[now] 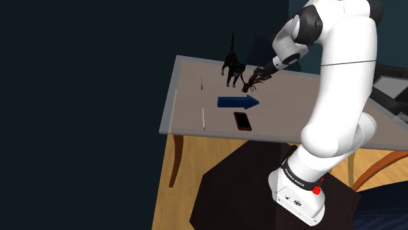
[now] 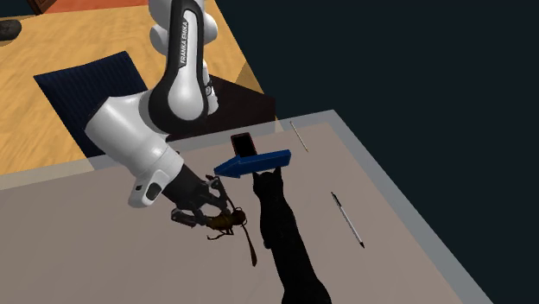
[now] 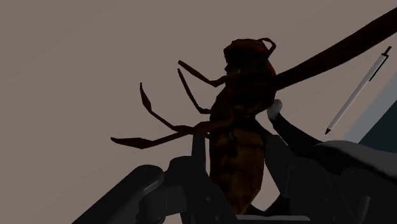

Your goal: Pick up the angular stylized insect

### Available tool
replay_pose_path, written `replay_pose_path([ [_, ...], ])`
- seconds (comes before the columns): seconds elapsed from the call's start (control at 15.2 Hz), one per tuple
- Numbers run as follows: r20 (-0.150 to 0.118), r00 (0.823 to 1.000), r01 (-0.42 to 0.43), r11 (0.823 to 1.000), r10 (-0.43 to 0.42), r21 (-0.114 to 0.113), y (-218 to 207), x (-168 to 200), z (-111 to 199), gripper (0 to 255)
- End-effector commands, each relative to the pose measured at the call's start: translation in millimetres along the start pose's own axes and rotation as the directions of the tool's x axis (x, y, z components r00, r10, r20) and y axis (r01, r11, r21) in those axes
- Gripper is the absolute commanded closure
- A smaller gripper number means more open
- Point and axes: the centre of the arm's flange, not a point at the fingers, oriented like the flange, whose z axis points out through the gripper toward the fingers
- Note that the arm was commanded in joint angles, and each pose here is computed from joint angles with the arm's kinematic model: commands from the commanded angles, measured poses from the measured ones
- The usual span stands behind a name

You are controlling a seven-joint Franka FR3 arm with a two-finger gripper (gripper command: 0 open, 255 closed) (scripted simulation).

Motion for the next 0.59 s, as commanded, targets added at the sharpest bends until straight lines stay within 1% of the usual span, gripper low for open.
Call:
replay_pose_path([
  [0.0, 0.000, 1.000, 0.000, 1.000, 0.000, 0.000, -4.9, 4.4, -7.7, 255],
  [0.4, 0.000, 1.000, 0.000, 1.000, 0.000, 0.000, -18.3, 16.1, -33.9, 255],
  [0.53, 0.000, 1.000, 0.000, 1.000, 0.000, 0.000, -18.6, 16.4, -34.6, 255],
])
